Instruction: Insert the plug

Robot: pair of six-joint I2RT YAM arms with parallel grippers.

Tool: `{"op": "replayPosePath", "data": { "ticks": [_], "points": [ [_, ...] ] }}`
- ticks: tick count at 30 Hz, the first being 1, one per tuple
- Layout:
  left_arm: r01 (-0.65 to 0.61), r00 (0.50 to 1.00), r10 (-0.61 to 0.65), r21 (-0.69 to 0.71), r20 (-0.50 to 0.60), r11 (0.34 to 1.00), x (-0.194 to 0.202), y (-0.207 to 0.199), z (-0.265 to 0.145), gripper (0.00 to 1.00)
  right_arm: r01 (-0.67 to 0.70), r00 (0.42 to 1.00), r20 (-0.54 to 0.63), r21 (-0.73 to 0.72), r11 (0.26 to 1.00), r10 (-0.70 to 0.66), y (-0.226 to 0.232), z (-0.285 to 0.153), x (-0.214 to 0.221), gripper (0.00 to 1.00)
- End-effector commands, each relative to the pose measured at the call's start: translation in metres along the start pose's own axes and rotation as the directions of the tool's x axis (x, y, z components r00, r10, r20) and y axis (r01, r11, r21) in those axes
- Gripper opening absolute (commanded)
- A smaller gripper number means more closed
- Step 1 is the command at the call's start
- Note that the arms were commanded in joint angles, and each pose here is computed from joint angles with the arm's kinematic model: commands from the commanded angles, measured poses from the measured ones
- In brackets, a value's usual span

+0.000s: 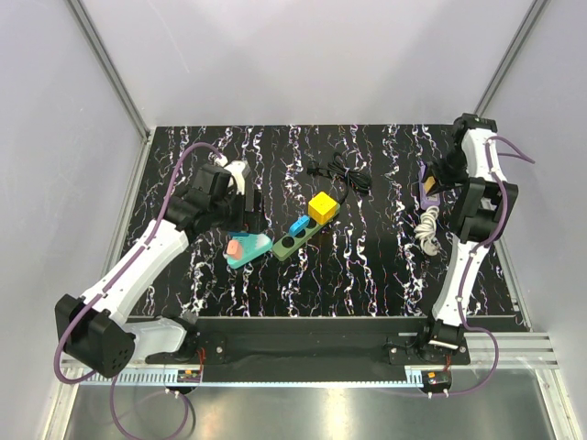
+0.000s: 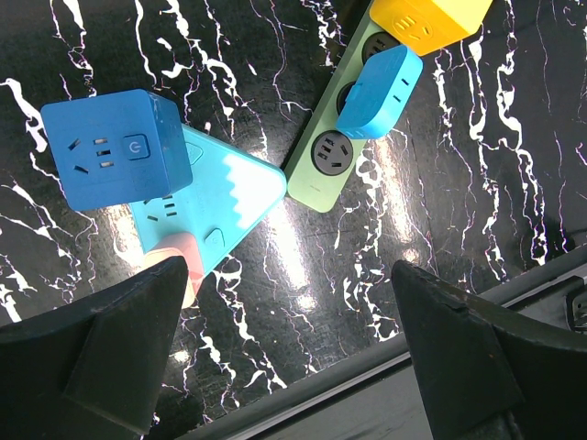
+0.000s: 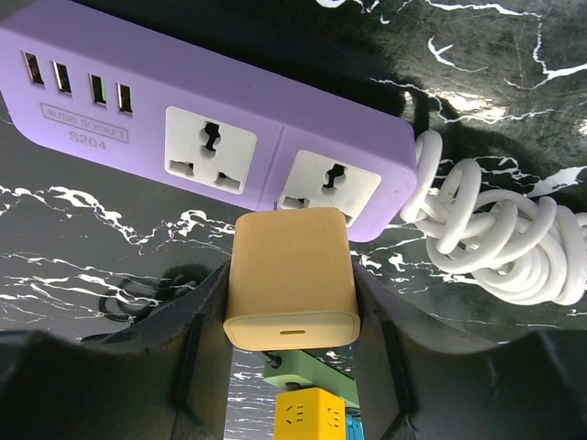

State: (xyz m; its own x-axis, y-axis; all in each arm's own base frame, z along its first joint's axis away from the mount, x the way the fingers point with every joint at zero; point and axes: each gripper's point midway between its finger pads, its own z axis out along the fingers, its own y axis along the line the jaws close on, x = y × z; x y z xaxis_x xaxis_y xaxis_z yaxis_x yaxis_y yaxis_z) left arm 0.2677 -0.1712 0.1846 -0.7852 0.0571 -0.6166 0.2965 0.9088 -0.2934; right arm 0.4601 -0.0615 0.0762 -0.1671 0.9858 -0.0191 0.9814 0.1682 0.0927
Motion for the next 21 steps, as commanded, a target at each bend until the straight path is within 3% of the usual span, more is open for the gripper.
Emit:
{"op": "replayPosePath", "data": {
  "ticks": [1, 11, 21],
  "points": [
    [-0.028, 0.997, 0.027, 0.016, 0.068, 0.999, -0.014, -0.005, -0.008, 0.99, 0.003, 0.999, -0.048, 0.165, 0.986, 0.005, -0.058, -0.057, 0.018, 0.00],
    [-0.028, 0.997, 0.027, 0.016, 0.068, 0.999, -0.013, -0.005, -0.008, 0.99, -0.013, 0.990, -0.138, 0.217, 0.976, 0.044, -0.073, -0.047, 0.036, 0.00],
    [-0.030, 0.997, 0.029, 0.009, 0.073, 1.000, -0.013, -0.003, -0.009, 0.99, -0.069, 0.990, -0.102, 0.240, 0.968, 0.095, -0.075, -0.039, 0.024, 0.00]
  ]
}}
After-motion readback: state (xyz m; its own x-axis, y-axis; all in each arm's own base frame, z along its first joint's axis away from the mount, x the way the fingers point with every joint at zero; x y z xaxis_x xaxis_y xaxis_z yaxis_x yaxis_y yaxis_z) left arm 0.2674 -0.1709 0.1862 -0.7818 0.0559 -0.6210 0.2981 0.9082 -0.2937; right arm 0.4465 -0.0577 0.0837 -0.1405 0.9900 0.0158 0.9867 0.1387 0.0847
